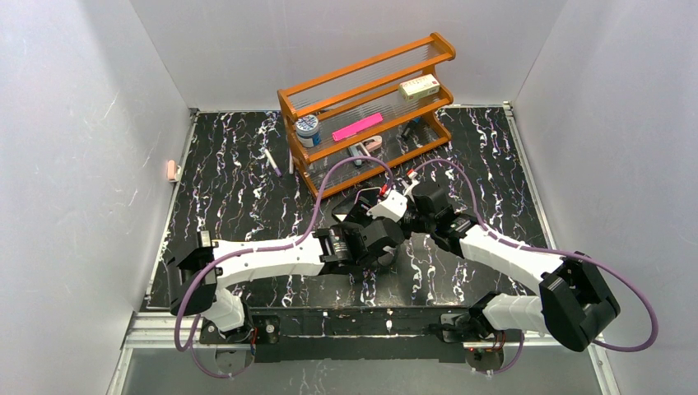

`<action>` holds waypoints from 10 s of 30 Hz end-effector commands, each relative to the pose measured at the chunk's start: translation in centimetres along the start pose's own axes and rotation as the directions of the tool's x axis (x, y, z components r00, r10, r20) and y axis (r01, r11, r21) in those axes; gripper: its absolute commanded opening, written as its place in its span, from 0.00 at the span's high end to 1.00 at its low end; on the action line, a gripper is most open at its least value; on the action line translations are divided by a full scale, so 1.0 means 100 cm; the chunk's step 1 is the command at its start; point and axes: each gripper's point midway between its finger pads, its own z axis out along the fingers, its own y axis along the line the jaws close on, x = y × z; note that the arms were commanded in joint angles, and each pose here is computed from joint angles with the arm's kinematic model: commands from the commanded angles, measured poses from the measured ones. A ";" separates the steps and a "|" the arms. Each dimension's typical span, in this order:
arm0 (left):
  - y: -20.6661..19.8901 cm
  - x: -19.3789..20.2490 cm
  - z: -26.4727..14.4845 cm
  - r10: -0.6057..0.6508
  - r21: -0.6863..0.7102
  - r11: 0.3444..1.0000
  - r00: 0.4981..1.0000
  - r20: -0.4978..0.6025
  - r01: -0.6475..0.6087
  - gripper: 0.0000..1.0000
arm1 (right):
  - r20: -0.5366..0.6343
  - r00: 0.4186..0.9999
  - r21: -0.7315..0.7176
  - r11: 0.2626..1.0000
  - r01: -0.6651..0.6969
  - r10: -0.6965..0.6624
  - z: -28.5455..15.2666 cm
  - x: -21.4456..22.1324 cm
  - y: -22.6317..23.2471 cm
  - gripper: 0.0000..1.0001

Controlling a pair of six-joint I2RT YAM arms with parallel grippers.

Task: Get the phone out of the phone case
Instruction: Remove the phone case from the phone, then place the phone case at the center of the board, then place the phone at the center of the board, then pick up the phone at the center of the board, then adjust the phone.

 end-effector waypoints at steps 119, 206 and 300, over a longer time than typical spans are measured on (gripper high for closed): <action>-0.012 -0.003 -0.046 0.220 0.187 0.940 0.928 0.300 -0.284 1.00 | 0.367 0.890 -0.029 0.960 -0.279 0.270 -0.008 -0.068 0.000 0.99; 0.058 0.107 0.040 -0.082 -0.076 0.996 0.915 -0.394 0.057 0.02 | 0.332 0.927 0.343 0.938 0.055 -0.176 -0.083 -0.104 -0.126 0.01; 0.012 0.014 0.068 -0.872 0.337 0.344 0.431 -0.231 0.876 0.63 | 0.194 0.957 -0.161 0.955 0.249 -0.217 0.039 -0.009 -0.018 0.99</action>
